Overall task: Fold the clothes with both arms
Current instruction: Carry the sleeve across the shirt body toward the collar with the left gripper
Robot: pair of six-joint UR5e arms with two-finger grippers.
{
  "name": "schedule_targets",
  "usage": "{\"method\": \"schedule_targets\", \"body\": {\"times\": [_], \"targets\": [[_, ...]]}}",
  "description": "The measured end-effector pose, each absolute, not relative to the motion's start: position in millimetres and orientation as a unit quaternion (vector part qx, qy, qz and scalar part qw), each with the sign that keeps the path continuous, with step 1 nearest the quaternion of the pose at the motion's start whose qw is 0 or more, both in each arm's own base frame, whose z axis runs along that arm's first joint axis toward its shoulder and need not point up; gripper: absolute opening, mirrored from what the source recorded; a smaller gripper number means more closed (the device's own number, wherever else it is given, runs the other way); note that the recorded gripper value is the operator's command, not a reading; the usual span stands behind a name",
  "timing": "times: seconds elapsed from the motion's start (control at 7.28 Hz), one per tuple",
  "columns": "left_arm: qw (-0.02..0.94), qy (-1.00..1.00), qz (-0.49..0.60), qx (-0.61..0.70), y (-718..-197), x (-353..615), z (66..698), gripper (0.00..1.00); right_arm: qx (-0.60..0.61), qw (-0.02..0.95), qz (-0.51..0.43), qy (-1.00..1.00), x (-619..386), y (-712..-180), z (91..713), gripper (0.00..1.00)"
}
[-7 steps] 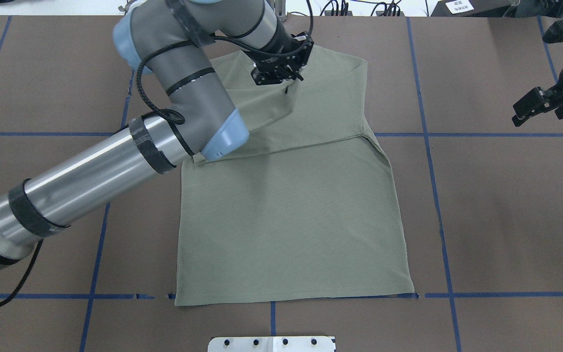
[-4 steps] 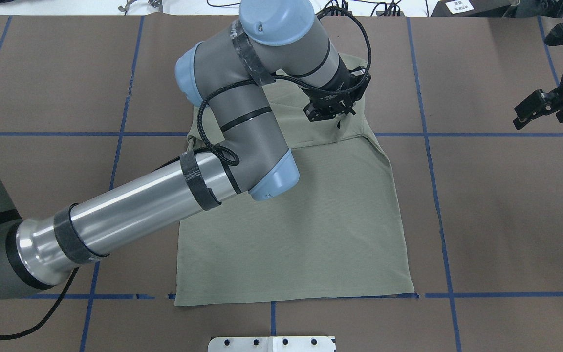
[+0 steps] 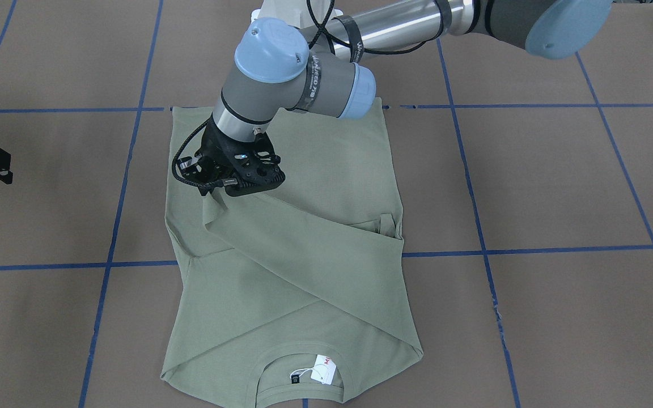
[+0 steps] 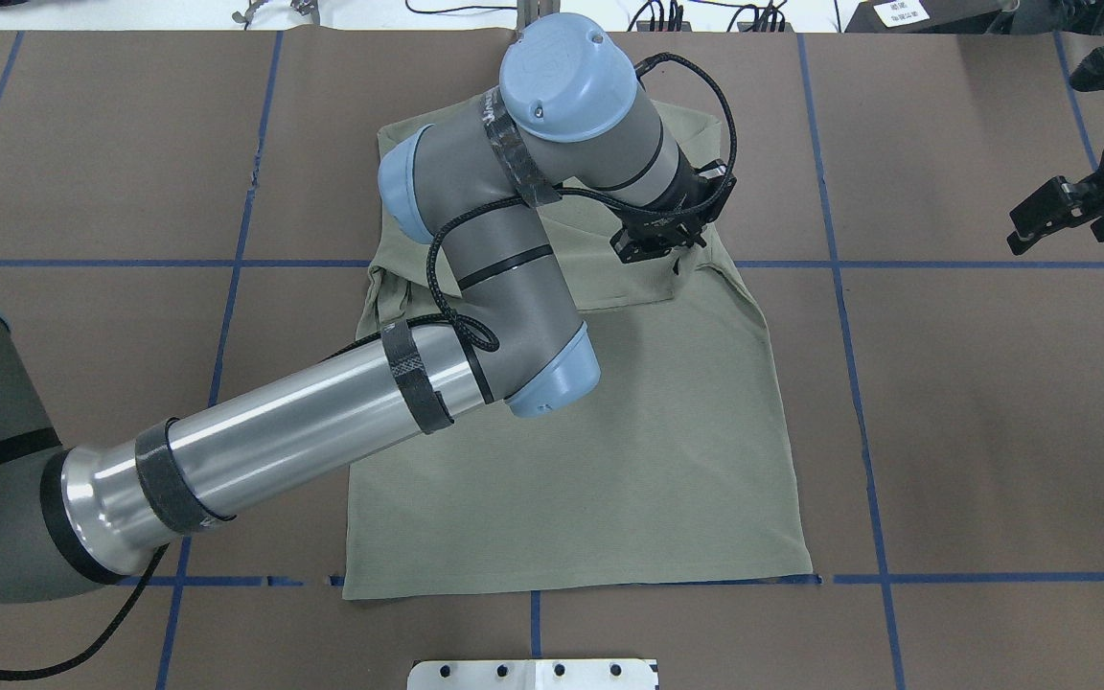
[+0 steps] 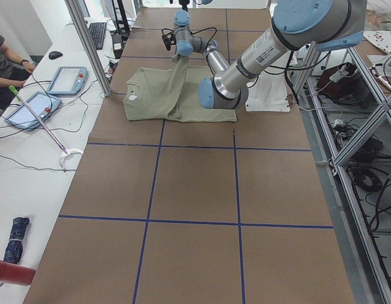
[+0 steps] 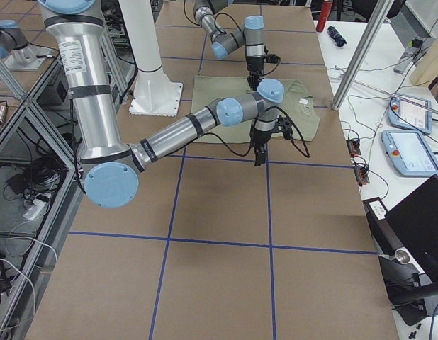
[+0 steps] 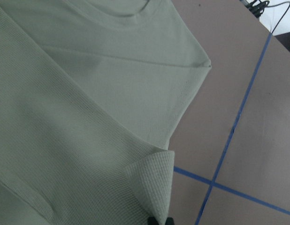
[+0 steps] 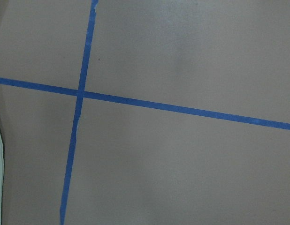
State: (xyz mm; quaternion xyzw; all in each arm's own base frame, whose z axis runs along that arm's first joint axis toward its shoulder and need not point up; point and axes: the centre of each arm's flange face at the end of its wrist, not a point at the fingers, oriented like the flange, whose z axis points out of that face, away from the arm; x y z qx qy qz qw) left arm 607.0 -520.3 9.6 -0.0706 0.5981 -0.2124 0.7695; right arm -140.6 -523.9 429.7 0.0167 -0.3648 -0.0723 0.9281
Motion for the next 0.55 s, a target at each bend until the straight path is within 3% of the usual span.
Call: {"method": "schedule_targets", "body": {"times": [0.14,0.27,0.55], "targets": [[0.767,0.599,-0.221,-0.072,-513,619,9,0.9,0.018,0.928,-0.072,-0.365,-141,-525,428,1.0],[0.764,0.6,-0.226,-0.069,-496,641,8,1.0,0.021,0.927,-0.073,-0.366,-141,-525,425,1.0],[0.757,0.615,-0.217,-0.049,-455,685,13,1.0,0.027,0.926,-0.074,-0.368,-142,-527,417,1.0]]}}
